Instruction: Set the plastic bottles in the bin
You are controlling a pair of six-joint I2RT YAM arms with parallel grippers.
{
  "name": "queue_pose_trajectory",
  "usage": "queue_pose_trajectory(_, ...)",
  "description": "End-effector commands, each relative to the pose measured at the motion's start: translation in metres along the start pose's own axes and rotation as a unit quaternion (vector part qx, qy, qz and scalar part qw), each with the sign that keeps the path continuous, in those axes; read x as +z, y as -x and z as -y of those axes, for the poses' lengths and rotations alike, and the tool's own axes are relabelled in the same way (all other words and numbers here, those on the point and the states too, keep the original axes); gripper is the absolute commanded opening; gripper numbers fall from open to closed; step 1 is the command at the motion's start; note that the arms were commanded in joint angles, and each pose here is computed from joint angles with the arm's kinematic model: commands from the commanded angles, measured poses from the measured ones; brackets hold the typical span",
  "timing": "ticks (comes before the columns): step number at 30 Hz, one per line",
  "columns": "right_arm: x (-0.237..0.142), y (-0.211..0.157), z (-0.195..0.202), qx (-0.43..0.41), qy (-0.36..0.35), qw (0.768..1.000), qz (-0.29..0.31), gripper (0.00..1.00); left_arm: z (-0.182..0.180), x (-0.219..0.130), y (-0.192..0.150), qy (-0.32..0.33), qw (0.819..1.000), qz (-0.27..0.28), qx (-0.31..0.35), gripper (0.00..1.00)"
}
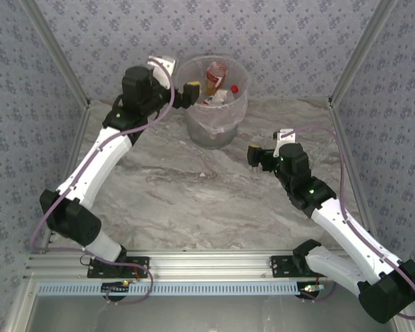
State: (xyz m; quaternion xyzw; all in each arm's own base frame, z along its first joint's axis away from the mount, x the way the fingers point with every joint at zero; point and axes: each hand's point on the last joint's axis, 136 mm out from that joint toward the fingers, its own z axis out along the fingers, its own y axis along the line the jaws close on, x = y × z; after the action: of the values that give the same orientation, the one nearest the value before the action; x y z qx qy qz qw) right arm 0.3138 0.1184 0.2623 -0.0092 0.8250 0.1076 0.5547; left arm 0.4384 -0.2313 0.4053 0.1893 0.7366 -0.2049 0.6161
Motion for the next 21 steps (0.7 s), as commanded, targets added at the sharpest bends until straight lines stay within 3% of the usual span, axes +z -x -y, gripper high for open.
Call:
queue_pose_trajectory(1,-0.003,0.005,0.018,0.024,-0.037,0.999,0.025,1.00,-0.024,-0.023,0.019,0.071,0.995,0.072,-0.007,0.99)
queue_pose_trajectory(8,-0.005,0.000,0.057,0.041,-0.114,0.992,0.045,1.00,-0.067,-0.065,-0.036,0.198,0.979,0.038,-0.009,1.00)
queue_pose_trajectory(13,-0.007,-0.016,0.101,0.051,-0.188,0.980,0.045,1.00,-0.126,-0.118,-0.098,0.330,0.942,0.012,-0.055,1.00)
queue_pose_trajectory(19,-0.006,-0.039,0.141,0.059,-0.235,0.970,0.028,1.00,-0.183,-0.183,-0.166,0.445,0.890,-0.008,-0.101,0.99)
queue_pose_trajectory(21,-0.005,-0.046,0.152,0.062,-0.246,0.967,0.027,1.00,-0.193,-0.191,-0.188,0.458,0.882,-0.020,-0.109,0.99)
